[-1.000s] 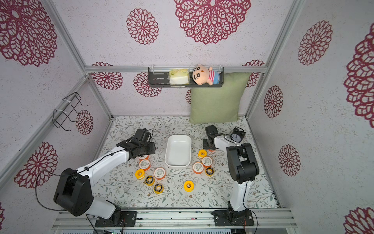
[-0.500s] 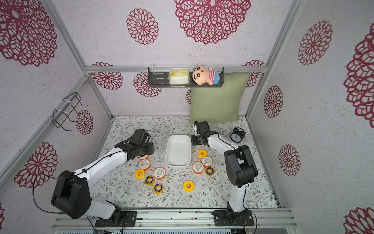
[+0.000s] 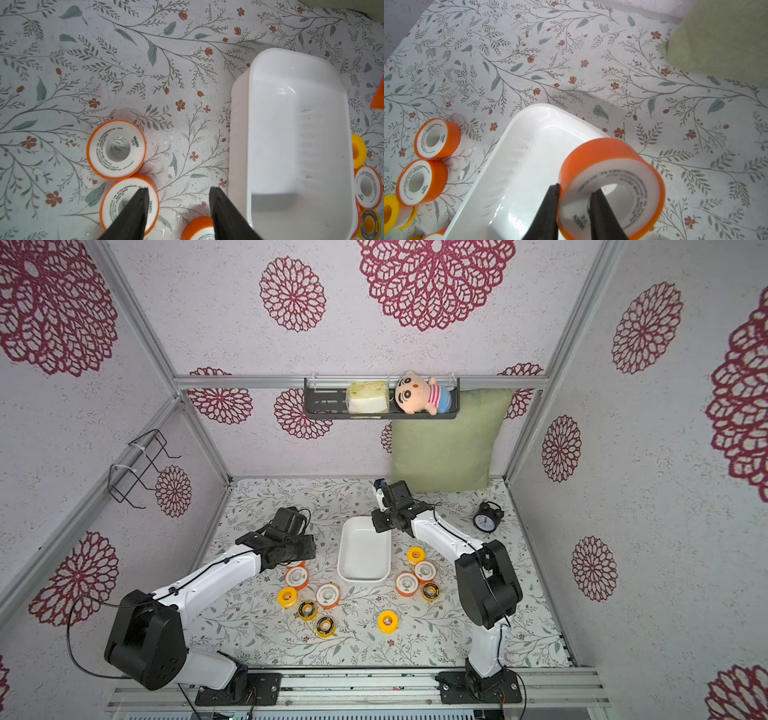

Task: Put the sealing tape into the storage box
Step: Place the sealing tape in the storage box, then pick up the sealing tape at the center of the board, then place the sealing tape in the storage box, then pick up the sealing tape at the center of the board.

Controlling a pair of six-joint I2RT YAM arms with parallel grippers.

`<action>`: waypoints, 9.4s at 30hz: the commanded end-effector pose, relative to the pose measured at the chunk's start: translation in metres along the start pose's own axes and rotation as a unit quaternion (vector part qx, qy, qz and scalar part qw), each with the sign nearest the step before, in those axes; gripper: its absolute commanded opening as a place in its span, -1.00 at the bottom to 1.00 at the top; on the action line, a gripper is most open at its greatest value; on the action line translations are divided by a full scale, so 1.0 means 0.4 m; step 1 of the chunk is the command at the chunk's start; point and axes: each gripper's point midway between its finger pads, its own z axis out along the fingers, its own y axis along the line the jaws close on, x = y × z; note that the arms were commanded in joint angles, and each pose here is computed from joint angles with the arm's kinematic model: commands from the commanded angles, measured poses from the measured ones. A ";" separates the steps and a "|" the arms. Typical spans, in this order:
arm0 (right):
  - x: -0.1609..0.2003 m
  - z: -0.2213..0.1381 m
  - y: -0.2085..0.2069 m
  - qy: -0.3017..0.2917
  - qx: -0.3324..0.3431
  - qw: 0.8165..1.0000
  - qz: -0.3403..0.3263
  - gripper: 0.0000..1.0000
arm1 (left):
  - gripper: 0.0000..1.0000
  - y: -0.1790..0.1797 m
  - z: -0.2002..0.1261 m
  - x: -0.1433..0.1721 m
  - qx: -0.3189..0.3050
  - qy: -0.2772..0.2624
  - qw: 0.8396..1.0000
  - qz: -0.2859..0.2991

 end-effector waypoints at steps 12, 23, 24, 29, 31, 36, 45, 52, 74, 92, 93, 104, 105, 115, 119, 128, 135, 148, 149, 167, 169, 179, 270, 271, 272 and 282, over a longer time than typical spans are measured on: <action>0.066 0.101 0.023 0.076 0.019 0.996 -0.031 -0.56 | 0.08 0.012 -0.016 -0.014 0.003 -0.020 1.000 -0.004; 0.099 0.148 0.004 0.105 0.044 0.993 -0.033 -0.49 | 0.08 0.013 -0.014 -0.011 0.003 -0.018 1.000 -0.004; 0.099 0.151 0.003 0.106 0.045 0.993 -0.033 -0.47 | 0.08 0.012 -0.015 -0.013 0.003 -0.019 1.000 -0.005; 0.107 0.164 -0.002 0.113 0.051 0.992 -0.033 -0.38 | 0.08 0.012 -0.013 -0.010 0.003 -0.016 1.000 -0.004; 0.108 0.166 -0.006 0.114 0.055 0.991 -0.032 -0.30 | 0.08 0.013 -0.014 -0.009 0.003 -0.015 1.000 -0.004; 0.099 0.163 -0.011 0.107 0.062 0.992 -0.032 -0.12 | 0.09 0.020 -0.014 -0.001 -0.003 -0.011 1.000 -0.002; 0.008 0.066 0.007 0.010 0.021 1.000 0.012 -0.09 | 0.14 0.086 -0.022 0.003 -0.061 -0.019 0.998 -0.013; -0.029 -0.070 -0.066 -0.094 -0.038 0.989 0.109 -0.09 | 0.18 0.181 -0.011 -0.002 -0.095 -0.020 0.993 -0.064; 0.154 -0.229 -0.320 -0.143 0.033 0.966 0.212 -0.05 | 0.18 0.262 0.116 0.023 -0.074 0.048 0.991 -0.100; 0.155 -0.225 -0.314 -0.139 0.027 0.968 0.207 -0.04 | 0.08 0.258 0.195 0.033 -0.075 0.086 0.989 -0.091; 0.153 -0.225 -0.315 -0.140 0.026 0.968 0.207 -0.04 | 0.07 0.260 0.197 0.035 -0.078 0.088 0.989 -0.092; 0.160 -0.211 -0.305 -0.134 0.012 0.968 0.213 -0.04 | -0.10 0.263 0.237 0.054 -0.082 0.106 0.987 -0.093; 0.160 -0.210 -0.305 -0.134 0.012 0.968 0.214 -0.04 | -0.14 0.262 0.238 0.055 -0.082 0.107 0.986 -0.094; 0.175 -0.201 -0.294 -0.126 0.000 0.970 0.210 -0.04 | -0.38 0.277 0.171 0.005 -0.129 0.049 0.987 -0.087; 0.179 -0.177 -0.259 -0.113 -0.036 0.974 0.195 -0.04 | -0.38 0.231 0.119 -0.038 -0.128 0.008 0.989 -0.068; 0.190 -0.092 -0.167 -0.066 -0.086 0.981 0.162 -0.04 | -0.38 0.017 0.049 -0.108 -0.041 -0.025 0.999 0.002; 0.177 -0.047 -0.118 -0.055 -0.103 0.981 0.153 -0.04 | -0.38 -0.166 0.042 -0.104 0.055 0.004 0.997 0.047; 0.155 0.014 -0.108 -0.041 -0.116 0.977 0.174 -0.16 | -0.38 -0.328 0.129 -0.028 0.112 0.091 0.985 0.094; 0.154 0.016 -0.108 -0.040 -0.117 0.977 0.175 -0.17 | -0.38 -0.336 0.138 -0.019 0.116 0.100 0.983 0.097; 0.150 0.024 -0.098 -0.037 -0.122 0.976 0.175 -0.20 | -0.37 -0.394 0.264 0.090 0.117 0.195 0.963 0.144; 0.151 0.025 -0.098 -0.035 -0.121 0.976 0.176 -0.20 | -0.37 -0.395 0.273 0.099 0.114 0.202 0.961 0.147; 0.161 0.029 -0.099 -0.027 -0.118 0.977 0.177 -0.20 | -0.35 -0.397 0.301 0.122 0.114 0.223 0.955 0.157; 0.437 -0.141 -0.145 0.080 0.127 0.982 0.113 -0.05 | 0.03 -0.109 -0.015 -0.084 0.047 -0.043 0.997 0.036; 0.431 -0.143 -0.145 0.076 0.126 0.983 0.113 -0.07 | 0.03 -0.110 -0.016 -0.084 0.048 -0.043 0.997 0.035; 0.424 -0.147 -0.144 0.071 0.127 0.983 0.112 -0.08 | 0.03 -0.110 -0.014 -0.081 0.048 -0.042 0.997 0.036; 0.420 -0.139 -0.159 0.071 0.144 0.980 0.118 -0.16 | 0.03 -0.113 -0.003 -0.076 0.050 -0.035 0.998 0.034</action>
